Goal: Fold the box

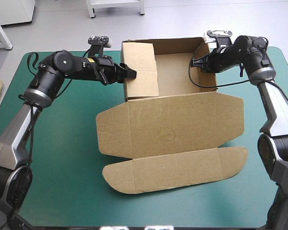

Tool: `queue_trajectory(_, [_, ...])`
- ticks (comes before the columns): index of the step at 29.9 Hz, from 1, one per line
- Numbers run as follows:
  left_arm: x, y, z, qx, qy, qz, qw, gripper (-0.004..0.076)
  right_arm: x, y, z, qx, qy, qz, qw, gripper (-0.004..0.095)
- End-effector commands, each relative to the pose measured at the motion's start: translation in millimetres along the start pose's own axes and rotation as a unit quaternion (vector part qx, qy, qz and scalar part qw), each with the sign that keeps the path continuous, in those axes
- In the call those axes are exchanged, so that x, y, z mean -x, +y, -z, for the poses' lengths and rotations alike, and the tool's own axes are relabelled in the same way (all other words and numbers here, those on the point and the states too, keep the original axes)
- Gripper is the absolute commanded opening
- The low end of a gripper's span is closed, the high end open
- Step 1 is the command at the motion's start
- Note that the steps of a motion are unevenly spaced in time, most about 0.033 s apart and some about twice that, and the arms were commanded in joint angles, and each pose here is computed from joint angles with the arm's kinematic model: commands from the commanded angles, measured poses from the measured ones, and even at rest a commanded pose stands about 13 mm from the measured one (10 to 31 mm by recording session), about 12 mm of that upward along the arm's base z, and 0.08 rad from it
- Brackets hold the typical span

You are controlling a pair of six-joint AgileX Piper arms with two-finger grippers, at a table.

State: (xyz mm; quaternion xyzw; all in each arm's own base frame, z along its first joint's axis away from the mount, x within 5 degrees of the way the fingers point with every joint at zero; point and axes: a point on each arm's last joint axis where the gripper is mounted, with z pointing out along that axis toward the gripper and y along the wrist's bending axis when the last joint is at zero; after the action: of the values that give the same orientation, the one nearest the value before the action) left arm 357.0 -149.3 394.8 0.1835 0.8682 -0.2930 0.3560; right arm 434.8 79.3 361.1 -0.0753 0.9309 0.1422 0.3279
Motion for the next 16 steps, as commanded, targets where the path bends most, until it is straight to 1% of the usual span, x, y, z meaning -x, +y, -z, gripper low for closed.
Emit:
queue_trajectory(1, [16.1, -17.0, 21.6, 0.037, -0.043, -0.005, 0.998, 0.0403, 13.0, 24.5, 31.9, 0.022, -0.065, -0.007, 0.998, -0.0011])
queue_trajectory(3, [18.1, -13.9, 17.8, 0.055, -0.033, -0.005, 0.998, 0.0403, 12.1, 31.5, 30.4, 0.021, -0.063, -0.003, 0.998, -0.0011])
queue_trajectory(8, [21.8, -5.3, 5.0, 0.073, 0.006, 0.006, 0.997, 0.0396, 11.1, 40.0, 28.9, 0.027, -0.062, -0.006, 0.998, -0.0011])
queue_trajectory(11, [23.5, 0.6, -3.1, 0.101, 0.026, 0.009, 0.994, 0.0349, 10.2, 43.2, 28.1, 0.024, -0.059, -0.008, 0.998, -0.0011])
queue_trajectory(13, [24.5, 7.2, -8.9, 0.128, 0.042, 0.01, 0.991, 0.0317, 9.6, 43.6, 27.6, 0.013, -0.058, -0.004, 0.998, -0.0011])
queue_trajectory(16, [23.3, 11.7, -19.0, 0.15, 0.071, 0.006, 0.986, 0.0297, 8.3, 45.6, 26.7, 0.0, -0.054, 0.002, 0.999, -0.0009])
